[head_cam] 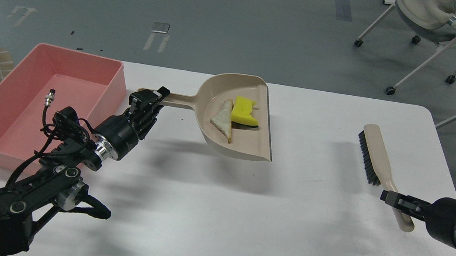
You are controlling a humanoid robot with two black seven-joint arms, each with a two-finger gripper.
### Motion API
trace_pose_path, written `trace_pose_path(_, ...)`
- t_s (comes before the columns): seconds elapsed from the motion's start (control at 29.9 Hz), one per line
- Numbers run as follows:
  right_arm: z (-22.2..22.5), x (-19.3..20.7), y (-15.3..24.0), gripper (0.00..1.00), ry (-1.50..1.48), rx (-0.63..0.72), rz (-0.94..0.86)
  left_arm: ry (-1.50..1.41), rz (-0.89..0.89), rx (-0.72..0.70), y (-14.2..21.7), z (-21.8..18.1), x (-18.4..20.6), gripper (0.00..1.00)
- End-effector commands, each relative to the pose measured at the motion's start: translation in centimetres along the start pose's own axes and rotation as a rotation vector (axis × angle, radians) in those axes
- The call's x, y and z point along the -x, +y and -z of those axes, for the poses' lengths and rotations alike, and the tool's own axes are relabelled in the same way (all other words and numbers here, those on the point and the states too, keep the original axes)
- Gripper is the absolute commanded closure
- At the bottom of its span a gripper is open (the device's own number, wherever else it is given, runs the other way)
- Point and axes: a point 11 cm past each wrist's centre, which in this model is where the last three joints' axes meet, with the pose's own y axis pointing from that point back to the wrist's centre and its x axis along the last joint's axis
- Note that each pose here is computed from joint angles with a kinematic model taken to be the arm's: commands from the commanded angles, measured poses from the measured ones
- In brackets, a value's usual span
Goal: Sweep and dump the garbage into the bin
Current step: 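Set the brush down on the table and withdraw the right gripper, then lift the loaded dustpan with the left gripper over the pink bin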
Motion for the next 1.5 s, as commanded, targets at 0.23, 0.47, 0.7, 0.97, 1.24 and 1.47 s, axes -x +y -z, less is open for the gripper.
trace_pose_path(0.23,-0.7,0.8,-0.2,0.77,-0.014,0.017,0.018,-0.002,0.0,0.009,-0.3,-0.4,0.0,1.0)
trace_pose_path(0.47,-0.3,0.8,-0.2,0.53,-0.02,0.001,0.017,-0.004,-0.002,0.01,-0.4,-0.5,-0.2,1.0)
trace_pose_path(0.7,-0.2,0.6,-0.2,0.43,-0.021,-0.001,0.011,0.013,-0.007,0.009,-0.4,-0.4,-0.2,1.0)
trace_pose_path(0.97,1.2,-4.5,1.4,0.35,-0.083,-0.076,-0.17,0.007,-0.022,0.016,-0.3,-0.8,-1.0,1.0)
trace_pose_path(1.24,3.3,-9.4,3.4,0.06,-0.264,-0.248,-0.387,-0.015,-0.054,0.039,-0.5,-2.1,-3.0,1.0)
trace_pose_path(1.47,4.5,-12.3,4.4,0.05,-0.443,-0.404,-0.543,0.016,-0.109,0.048,0.5,-3.5,-6.4,1.0)
